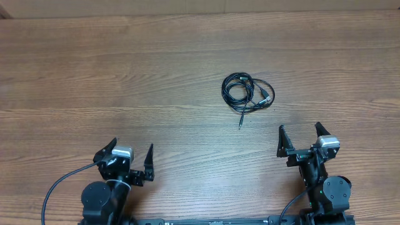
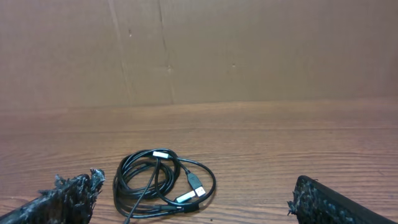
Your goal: Untangle cables
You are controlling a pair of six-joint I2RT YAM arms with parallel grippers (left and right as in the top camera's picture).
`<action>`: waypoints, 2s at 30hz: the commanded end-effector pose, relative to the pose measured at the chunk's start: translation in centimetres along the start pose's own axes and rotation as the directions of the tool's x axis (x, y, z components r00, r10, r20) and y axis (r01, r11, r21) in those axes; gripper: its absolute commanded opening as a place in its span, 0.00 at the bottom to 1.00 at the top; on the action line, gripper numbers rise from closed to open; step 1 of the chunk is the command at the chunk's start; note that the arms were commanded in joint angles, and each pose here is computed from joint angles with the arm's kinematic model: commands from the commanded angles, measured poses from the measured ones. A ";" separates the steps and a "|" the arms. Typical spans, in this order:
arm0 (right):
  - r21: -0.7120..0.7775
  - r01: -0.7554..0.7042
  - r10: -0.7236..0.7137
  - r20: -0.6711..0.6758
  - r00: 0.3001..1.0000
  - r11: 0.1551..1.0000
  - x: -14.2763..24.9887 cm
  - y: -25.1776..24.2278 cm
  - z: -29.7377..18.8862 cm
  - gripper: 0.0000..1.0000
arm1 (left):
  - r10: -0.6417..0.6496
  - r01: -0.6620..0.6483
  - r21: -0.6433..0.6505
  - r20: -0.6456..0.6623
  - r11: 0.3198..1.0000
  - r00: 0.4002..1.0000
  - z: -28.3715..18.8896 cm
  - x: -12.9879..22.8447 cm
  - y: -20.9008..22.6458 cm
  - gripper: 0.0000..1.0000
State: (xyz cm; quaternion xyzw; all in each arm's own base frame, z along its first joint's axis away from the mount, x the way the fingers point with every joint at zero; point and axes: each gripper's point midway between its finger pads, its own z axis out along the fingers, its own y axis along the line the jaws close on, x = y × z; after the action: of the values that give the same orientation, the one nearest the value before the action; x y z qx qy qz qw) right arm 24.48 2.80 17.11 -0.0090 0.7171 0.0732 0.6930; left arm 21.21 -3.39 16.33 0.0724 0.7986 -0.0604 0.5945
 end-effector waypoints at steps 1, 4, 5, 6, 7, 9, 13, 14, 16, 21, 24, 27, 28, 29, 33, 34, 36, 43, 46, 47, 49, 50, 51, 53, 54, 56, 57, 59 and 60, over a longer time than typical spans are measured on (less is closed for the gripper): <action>0.012 0.005 -0.005 0.006 1.000 1.000 0.1 -0.2 0.0 1.00 | 0.012 -0.010 0.045 -0.041 0.999 0.999 -0.7 -0.1 -0.8 1.00; 0.012 0.005 -0.005 0.006 1.000 1.000 0.1 -0.2 0.0 1.00 | 0.008 -0.002 0.071 -0.088 0.997 0.996 -0.7 0.2 -1.2 1.00; 0.012 0.005 -0.005 0.006 1.000 1.000 0.1 -0.2 0.0 1.00 | 0.011 -0.004 0.078 -0.095 0.997 0.995 -0.7 0.0 -1.3 1.00; 0.012 0.005 -0.005 0.006 1.000 1.000 0.1 -0.2 0.0 1.00 | 0.009 -0.001 0.079 -0.107 0.997 0.994 -0.6 -0.1 -1.3 0.99; 0.012 0.005 -0.005 0.006 1.000 1.000 0.1 -0.2 0.0 1.00 | 0.007 0.003 0.080 -0.125 0.997 0.992 -0.5 -0.2 -1.3 1.00; 0.012 0.005 -0.005 0.006 1.000 1.000 0.1 -0.2 0.0 1.00 | 0.010 0.005 0.083 -0.182 0.997 0.983 -0.3 0.3 -1.3 1.00; 0.012 0.005 -0.005 0.006 1.000 1.000 0.1 -0.2 0.0 1.00 | 0.013 0.019 0.111 -0.279 0.994 0.960 0.7 0.6 -1.6 1.00; 0.012 0.005 -0.005 0.006 1.000 1.000 0.1 -0.2 0.0 1.00 | 0.010 0.025 0.112 -0.303 0.993 0.953 0.9 0.7 -1.5 1.00; 0.012 0.005 -0.005 0.006 1.000 1.000 0.1 -0.2 0.0 1.00 | 0.002 0.042 0.111 -0.368 0.993 0.930 1.5 1.1 -1.5 0.99; 0.012 0.005 -0.005 0.006 1.000 1.000 0.1 -0.2 0.0 1.00 | -0.015 0.079 0.107 -0.500 0.991 0.866 3.2 2.1 -1.3 1.00; 0.012 0.005 -0.005 0.006 1.000 1.000 0.1 -0.2 0.0 1.00 | -0.023 0.099 0.102 -0.571 0.990 0.821 4.1 2.8 -1.2 0.99; 0.012 0.005 -0.005 0.006 1.000 1.000 0.1 -0.2 0.0 1.00 | -0.032 0.121 0.094 -0.642 0.988 0.766 4.9 3.7 -1.1 0.99; 0.012 0.005 -0.005 0.006 1.000 1.000 0.1 -0.2 0.0 1.00 | -0.034 0.126 0.092 -0.661 0.988 0.749 5.1 4.0 -1.0 0.99; 0.012 0.005 -0.005 0.006 1.000 1.000 0.1 -0.2 0.0 1.00 | -0.037 0.133 0.089 -0.684 0.987 0.729 5.5 4.3 -1.0 1.00; 0.012 0.005 -0.005 0.006 1.000 1.000 0.1 -0.2 0.0 1.00 | -0.043 0.151 0.081 -0.737 0.985 0.675 6.2 5.1 -1.0 0.99; 0.012 0.005 -0.005 0.006 1.000 1.000 0.1 -0.2 0.0 1.00 | -0.043 0.155 0.080 -0.747 0.985 0.663 6.3 5.2 -1.0 1.00; 0.012 0.005 -0.005 0.006 1.000 1.000 0.1 -0.2 0.0 1.00 | -0.042 0.157 0.080 -0.759 0.984 0.649 6.5 5.5 -1.0 1.00; 0.012 0.005 -0.005 0.006 1.000 1.000 0.1 -0.2 0.0 1.00 | -0.021 0.153 0.101 -0.764 0.983 0.644 6.7 5.3 -1.6 1.00; 0.012 0.005 -0.005 0.006 1.000 1.000 0.1 -0.2 0.0 1.00 | -0.022 0.151 0.101 -0.761 0.983 0.648 6.8 5.1 -1.6 1.00; 0.012 0.005 -0.005 0.006 1.000 1.000 0.1 -0.2 0.0 1.00 | -0.022 0.151 0.101 -0.761 0.983 0.648 6.8 5.1 -1.6 1.00; 0.012 0.005 -0.005 0.006 1.000 1.000 0.1 -0.2 0.0 1.00 | -0.022 0.151 0.101 -0.761 0.983 0.648 6.8 5.1 -1.6 1.00; 0.012 0.005 -0.005 0.006 1.000 1.000 0.1 -0.2 0.0 1.00 | -0.022 0.151 0.101 -0.761 0.983 0.648 6.8 5.1 -1.6 1.00; 0.012 0.005 -0.005 0.006 1.000 1.000 0.1 -0.2 0.0 1.00 | -0.022 0.151 0.101 -0.761 0.983 0.648 6.8 5.1 -1.6 0.99; 0.012 0.005 -0.005 0.006 1.000 1.000 0.1 -0.2 0.0 1.00 | -0.022 0.151 0.101 -0.761 0.983 0.648 6.8 5.1 -1.6 1.00; 0.012 0.005 -0.005 0.006 1.000 1.000 0.1 -0.2 0.0 1.00 | -0.022 0.151 0.101 -0.761 0.983 0.649 6.8 5.1 -1.6 1.00; 0.012 0.005 -0.005 0.006 1.000 1.000 0.1 -0.2 0.0 1.00 | -0.031 0.157 0.093 -0.762 0.983 0.647 6.8 5.1 -1.6 1.00; 0.012 0.005 -0.005 0.006 1.000 1.000 0.1 -0.2 0.0 1.00 | -0.036 0.160 0.089 -0.762 0.983 0.646 6.8 5.1 -1.6 1.00; 0.012 0.005 -0.005 0.006 1.000 1.000 0.1 -0.2 0.0 1.00 | -0.036 0.160 0.089 -0.760 0.983 0.649 6.9 4.9 -1.5 1.00; 0.012 0.005 -0.005 0.006 1.000 1.000 0.1 -0.2 0.0 1.00 | -0.036 0.159 0.090 -0.759 0.983 0.650 6.9 4.8 -1.5 0.99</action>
State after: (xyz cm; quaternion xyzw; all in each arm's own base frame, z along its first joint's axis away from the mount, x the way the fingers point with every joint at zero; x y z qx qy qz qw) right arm 24.48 2.79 17.11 -0.0088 0.7171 0.0730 0.6930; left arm 25.35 -5.45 8.72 0.0831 0.9731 -0.1089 0.1855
